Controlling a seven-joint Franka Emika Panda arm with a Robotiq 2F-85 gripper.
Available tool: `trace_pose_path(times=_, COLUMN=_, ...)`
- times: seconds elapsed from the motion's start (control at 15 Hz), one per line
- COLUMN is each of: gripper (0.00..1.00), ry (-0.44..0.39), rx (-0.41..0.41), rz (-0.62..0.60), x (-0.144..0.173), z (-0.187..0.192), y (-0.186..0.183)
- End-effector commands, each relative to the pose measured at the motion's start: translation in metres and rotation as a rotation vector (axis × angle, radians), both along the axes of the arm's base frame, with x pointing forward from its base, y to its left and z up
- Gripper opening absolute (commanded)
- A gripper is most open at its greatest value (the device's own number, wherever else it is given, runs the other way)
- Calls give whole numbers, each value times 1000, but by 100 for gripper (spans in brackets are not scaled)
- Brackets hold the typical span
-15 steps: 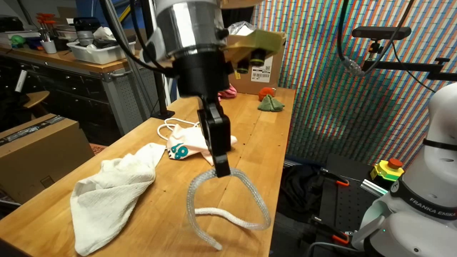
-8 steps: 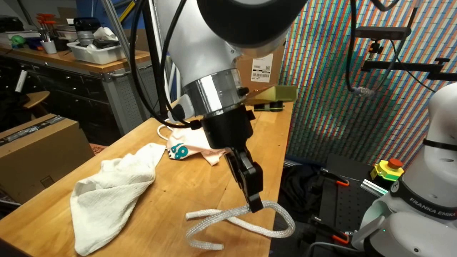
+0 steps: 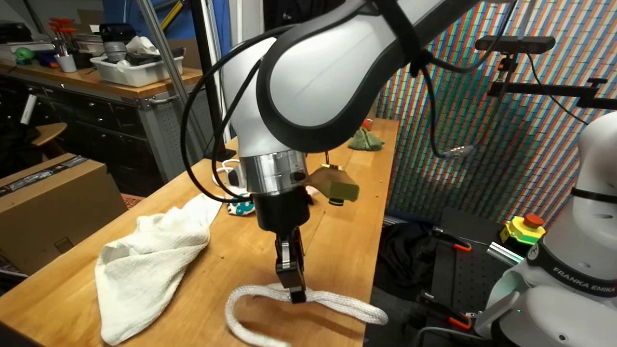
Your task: Put the clothes, plush toy and rope separately on the table
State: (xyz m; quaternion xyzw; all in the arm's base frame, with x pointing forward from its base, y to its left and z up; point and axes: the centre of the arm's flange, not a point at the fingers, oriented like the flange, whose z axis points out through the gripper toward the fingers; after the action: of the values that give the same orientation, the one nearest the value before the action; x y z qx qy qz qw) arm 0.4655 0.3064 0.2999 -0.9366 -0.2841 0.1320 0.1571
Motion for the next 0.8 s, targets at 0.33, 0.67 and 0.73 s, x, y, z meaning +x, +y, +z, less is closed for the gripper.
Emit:
trace_pose_path(times=0.33, gripper=15, ry=-57, rx=-64, rz=-251, x=36, z=-20, y=-23)
trace_pose_path(times=0.67, gripper=54, ry=-65, rx=-113, rz=-220, x=32, z=-3, y=-29)
trace_pose_path(times=0.73, gripper=63, ry=-62, rx=-110, rz=-210, x=30, z=6, y=-30)
